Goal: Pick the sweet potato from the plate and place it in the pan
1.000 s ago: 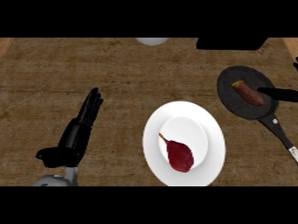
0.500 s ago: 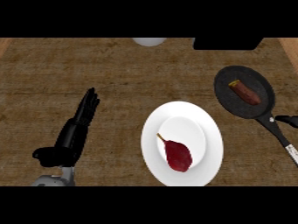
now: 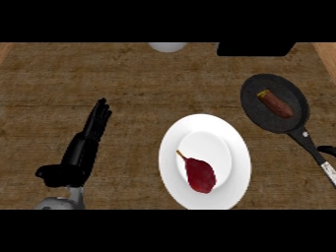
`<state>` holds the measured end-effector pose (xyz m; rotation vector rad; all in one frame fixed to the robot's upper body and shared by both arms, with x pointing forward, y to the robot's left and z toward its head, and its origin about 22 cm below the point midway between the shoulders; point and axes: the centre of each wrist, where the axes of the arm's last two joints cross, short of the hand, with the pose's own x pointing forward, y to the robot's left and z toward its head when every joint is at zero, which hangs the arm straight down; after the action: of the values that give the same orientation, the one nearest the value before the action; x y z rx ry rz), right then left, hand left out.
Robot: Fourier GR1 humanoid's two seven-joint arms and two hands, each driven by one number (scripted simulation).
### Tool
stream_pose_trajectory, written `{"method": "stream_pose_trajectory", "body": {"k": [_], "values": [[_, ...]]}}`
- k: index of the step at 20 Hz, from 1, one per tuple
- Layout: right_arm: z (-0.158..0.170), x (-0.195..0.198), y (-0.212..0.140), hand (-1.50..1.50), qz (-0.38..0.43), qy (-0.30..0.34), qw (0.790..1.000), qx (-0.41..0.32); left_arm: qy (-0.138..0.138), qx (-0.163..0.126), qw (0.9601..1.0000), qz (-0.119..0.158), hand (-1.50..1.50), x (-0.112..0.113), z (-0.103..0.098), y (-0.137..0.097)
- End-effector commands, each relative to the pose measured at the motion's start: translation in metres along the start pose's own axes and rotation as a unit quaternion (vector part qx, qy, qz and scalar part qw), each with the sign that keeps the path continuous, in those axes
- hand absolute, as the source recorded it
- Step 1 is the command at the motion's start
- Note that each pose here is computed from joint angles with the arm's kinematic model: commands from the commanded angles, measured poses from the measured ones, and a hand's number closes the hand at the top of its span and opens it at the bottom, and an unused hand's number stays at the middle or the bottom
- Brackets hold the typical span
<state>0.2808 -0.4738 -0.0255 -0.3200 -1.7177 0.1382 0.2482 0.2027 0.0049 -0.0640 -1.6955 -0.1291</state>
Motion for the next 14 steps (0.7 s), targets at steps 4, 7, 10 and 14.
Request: {"method": "stream_pose_trajectory", "body": {"k": [4, 7, 10, 14], "values": [[0.028, -0.01, 0.003, -1.5, 0.02, 0.01, 1.0, 0.015, 0.005, -0.001, 1.0, -0.006, 0.0, 0.016, 0.019, 0.006], [0.015, 0.009, 0.0, -1.5, 0.024, 0.004, 1.0, 0.005, 0.005, 0.009, 0.9999, 0.003, 0.0, -0.002, 0.011, -0.012], [0.027, 0.006, 0.0, -1.5, 0.034, 0.014, 0.999, 0.005, 0.0, 0.003, 1.0, 0.002, 0.0, -0.004, 0.008, 0.006], [0.023, 0.001, -0.014, -1.5, 0.053, 0.005, 0.999, 0.007, -0.003, -0.003, 1.0, -0.001, 0.0, 0.001, 0.004, 0.006]]}}
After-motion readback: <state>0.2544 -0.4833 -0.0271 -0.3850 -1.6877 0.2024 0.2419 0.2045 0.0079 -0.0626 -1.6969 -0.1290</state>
